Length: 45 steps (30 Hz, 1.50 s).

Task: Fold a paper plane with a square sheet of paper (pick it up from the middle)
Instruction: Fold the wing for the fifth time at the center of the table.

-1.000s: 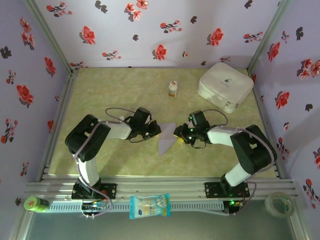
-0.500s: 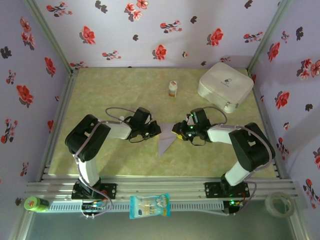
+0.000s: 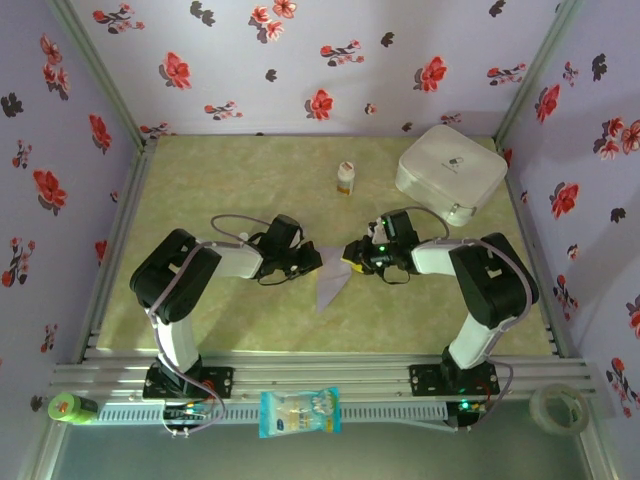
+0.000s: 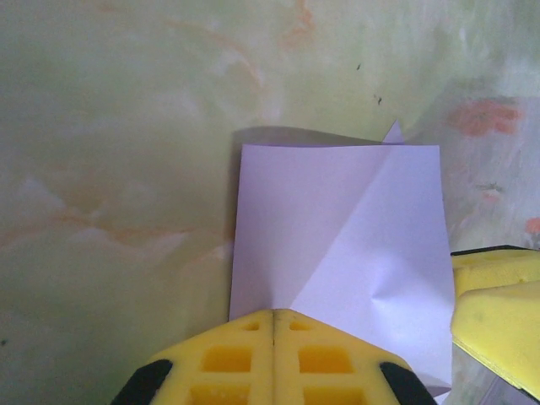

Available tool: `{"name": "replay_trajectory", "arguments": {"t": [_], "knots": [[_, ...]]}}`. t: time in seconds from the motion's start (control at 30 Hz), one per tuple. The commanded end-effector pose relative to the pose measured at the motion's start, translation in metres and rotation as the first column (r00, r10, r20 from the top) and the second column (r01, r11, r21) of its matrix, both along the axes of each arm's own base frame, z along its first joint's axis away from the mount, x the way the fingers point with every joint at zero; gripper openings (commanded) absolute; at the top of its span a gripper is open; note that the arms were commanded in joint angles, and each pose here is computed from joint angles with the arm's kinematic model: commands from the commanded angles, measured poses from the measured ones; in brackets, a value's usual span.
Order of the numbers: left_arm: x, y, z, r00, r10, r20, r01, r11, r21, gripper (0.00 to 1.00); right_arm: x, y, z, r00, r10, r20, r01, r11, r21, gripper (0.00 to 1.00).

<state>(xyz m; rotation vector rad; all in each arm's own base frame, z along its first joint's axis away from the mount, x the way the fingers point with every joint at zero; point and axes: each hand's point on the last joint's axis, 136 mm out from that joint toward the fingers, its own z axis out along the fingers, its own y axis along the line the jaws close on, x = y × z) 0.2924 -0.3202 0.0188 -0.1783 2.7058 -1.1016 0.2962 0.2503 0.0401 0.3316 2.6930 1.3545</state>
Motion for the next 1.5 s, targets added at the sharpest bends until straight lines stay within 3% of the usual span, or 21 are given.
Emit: {"name": "replay_trajectory", "arguments": {"t": [0.0,0.33,0.5,0.77,0.83,1.0,1.17,1.3,1.47], "knots": [[-0.021,0.011,-0.018,0.997,-0.032,-0.069,0.037,0.997,0.066,0.03,0.004,0.001,0.001,0.999,0.028,0.017,-0.029,1.000,0.006,0.27],[-0.018,0.009,-0.013,0.998,-0.039,-0.056,0.042,0.997,0.061,0.03,-0.001,-0.007,-0.009,1.000,0.028,-0.003,-0.028,0.999,-0.037,0.26],[-0.017,0.007,-0.008,0.998,-0.049,-0.041,0.051,0.998,0.046,0.04,0.001,-0.004,-0.008,0.999,0.033,-0.002,-0.033,0.999,-0.021,0.15],[-0.002,0.005,0.055,0.988,-0.027,0.152,0.031,0.999,-0.023,0.31,0.008,-0.006,0.008,0.998,-0.066,0.001,0.066,0.998,0.021,0.03],[-0.002,0.006,0.070,0.978,-0.034,0.208,0.039,0.999,-0.021,0.33,0.010,-0.011,0.011,0.992,-0.128,-0.005,0.128,0.992,0.015,0.02],[-0.019,0.005,0.079,0.947,-0.120,0.298,0.102,0.992,0.076,0.33,0.012,-0.028,0.016,0.950,-0.312,-0.006,0.312,0.950,-0.033,0.00],[-0.047,-0.003,0.072,0.899,-0.241,0.365,0.174,0.963,0.207,0.35,0.006,-0.032,0.020,0.914,-0.406,-0.019,0.404,0.912,-0.077,0.01],[-0.069,-0.014,0.066,0.828,-0.384,0.408,0.229,0.897,0.379,0.40,0.003,-0.025,0.022,0.908,-0.418,-0.027,0.416,0.907,-0.068,0.01],[-0.081,-0.022,0.051,0.774,-0.499,0.390,0.256,0.810,0.528,0.43,0.003,-0.023,0.026,0.907,-0.421,-0.027,0.419,0.906,-0.060,0.01]]}}
